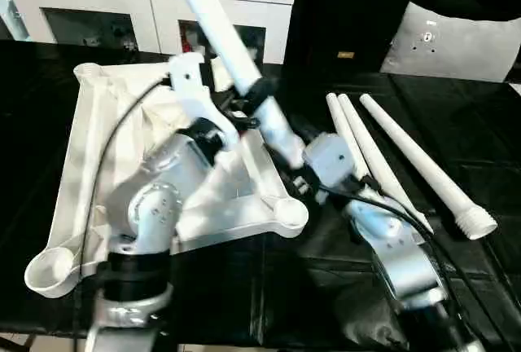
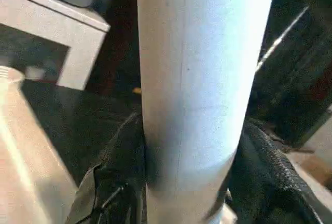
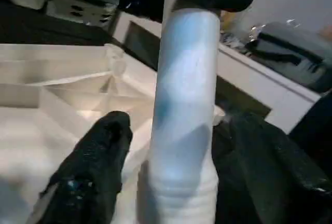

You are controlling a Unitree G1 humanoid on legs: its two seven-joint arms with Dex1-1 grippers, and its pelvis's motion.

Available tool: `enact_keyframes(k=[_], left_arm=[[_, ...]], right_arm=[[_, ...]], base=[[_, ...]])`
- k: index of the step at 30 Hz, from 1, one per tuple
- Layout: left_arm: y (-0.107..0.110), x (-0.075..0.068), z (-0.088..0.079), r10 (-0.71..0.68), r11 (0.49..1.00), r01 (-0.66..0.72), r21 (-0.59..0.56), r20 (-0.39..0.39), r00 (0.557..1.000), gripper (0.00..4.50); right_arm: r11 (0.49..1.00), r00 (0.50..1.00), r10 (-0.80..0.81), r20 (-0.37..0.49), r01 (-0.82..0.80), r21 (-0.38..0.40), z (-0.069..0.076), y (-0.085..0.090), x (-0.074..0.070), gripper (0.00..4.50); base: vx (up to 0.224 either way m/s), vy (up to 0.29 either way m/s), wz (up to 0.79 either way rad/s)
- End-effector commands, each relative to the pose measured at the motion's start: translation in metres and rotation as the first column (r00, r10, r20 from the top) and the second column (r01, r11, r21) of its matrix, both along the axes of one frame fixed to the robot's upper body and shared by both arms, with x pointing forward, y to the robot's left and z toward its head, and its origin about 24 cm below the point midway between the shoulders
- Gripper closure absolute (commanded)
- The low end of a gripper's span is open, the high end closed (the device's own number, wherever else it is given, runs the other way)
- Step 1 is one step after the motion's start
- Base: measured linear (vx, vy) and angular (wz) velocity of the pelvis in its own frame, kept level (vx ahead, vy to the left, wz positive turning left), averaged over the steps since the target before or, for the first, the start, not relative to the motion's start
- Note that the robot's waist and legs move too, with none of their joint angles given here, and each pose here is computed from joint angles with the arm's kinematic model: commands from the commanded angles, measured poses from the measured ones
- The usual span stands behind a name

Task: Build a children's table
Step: Pick table leg

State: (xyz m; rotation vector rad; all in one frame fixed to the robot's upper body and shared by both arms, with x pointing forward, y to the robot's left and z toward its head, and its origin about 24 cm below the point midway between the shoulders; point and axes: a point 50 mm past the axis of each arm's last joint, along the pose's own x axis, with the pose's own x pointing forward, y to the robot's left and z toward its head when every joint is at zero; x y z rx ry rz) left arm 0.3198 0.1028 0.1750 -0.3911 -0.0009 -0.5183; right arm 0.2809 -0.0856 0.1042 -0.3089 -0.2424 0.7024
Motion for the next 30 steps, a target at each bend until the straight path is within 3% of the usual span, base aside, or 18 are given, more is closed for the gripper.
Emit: enact_keyframes(k=[1, 6, 8, 15, 18, 23, 26, 28, 30], left_arm=[[-0.002, 0.002, 0.006, -0.013, 0.999, 0.012, 0.037, 0.033, 0.999, 2.65], [0.009, 0.006, 0.002, -0.038, 0.991, 0.036, 0.127, 0.018, 0.999, 2.65], [0.013, 0.007, 0.002, -0.057, 0.989, 0.056, 0.136, 0.003, 0.998, 2.65], [0.02, 0.006, 0.008, -0.225, 0.966, 0.231, 0.117, -0.061, 0.973, 2.65], [0.019, 0.0, 0.027, -0.411, 0.911, 0.411, 0.029, -0.016, 0.911, 2.65], [0.017, -0.003, 0.036, -0.482, 0.876, 0.483, -0.006, 0.018, 0.876, 2.65], [0.012, -0.008, 0.047, -0.583, 0.811, 0.585, -0.015, 0.064, 0.81, 2.65], [0.01, -0.011, 0.048, -0.627, 0.779, 0.627, 0.006, 0.056, 0.777, 2.65], [0.01, -0.012, 0.048, -0.642, 0.767, 0.642, 0.009, 0.05, 0.765, 2.65]], right_arm=[[1.0, 1.0, 0.009, -0.009, -0.009, 0.025, 0.006, -0.004, -0.001, 0.89], [0.988, 0.987, 0.116, -0.11, -0.103, 0.118, 0.016, -0.011, -0.009, 0.62], [0.975, 0.973, 0.149, -0.178, -0.114, 0.193, 0.023, -0.017, -0.009, 0.5], [0.949, 0.932, 0.222, -0.286, -0.139, 0.282, 0.048, -0.047, 0.002, 0.02], [0.933, 0.862, 0.311, -0.4, -0.195, 0.303, 0.055, -0.066, 0.003, 0.0], [0.914, 0.835, 0.356, -0.419, -0.219, 0.341, 0.06, -0.074, 0.002, 0.0], [0.852, 0.799, 0.465, -0.381, -0.286, 0.439, 0.075, -0.086, -0.003, 0.0], [0.812, 0.776, 0.519, -0.358, -0.318, 0.489, 0.082, -0.09, -0.006, 0.0], [0.797, 0.765, 0.539, -0.353, -0.327, 0.508, 0.084, -0.092, -0.007, 0.0]], base=[[0.0, 0.0, 0.0], [0.0, 0.0, 0.0], [0.0, 0.0, 0.0], [0.0, 0.0, 0.0], [0.0, 0.0, 0.0], [0.0, 0.0, 0.0], [0.0, 0.0, 0.0], [0.0, 0.0, 0.0], [0.0, 0.0, 0.0]])
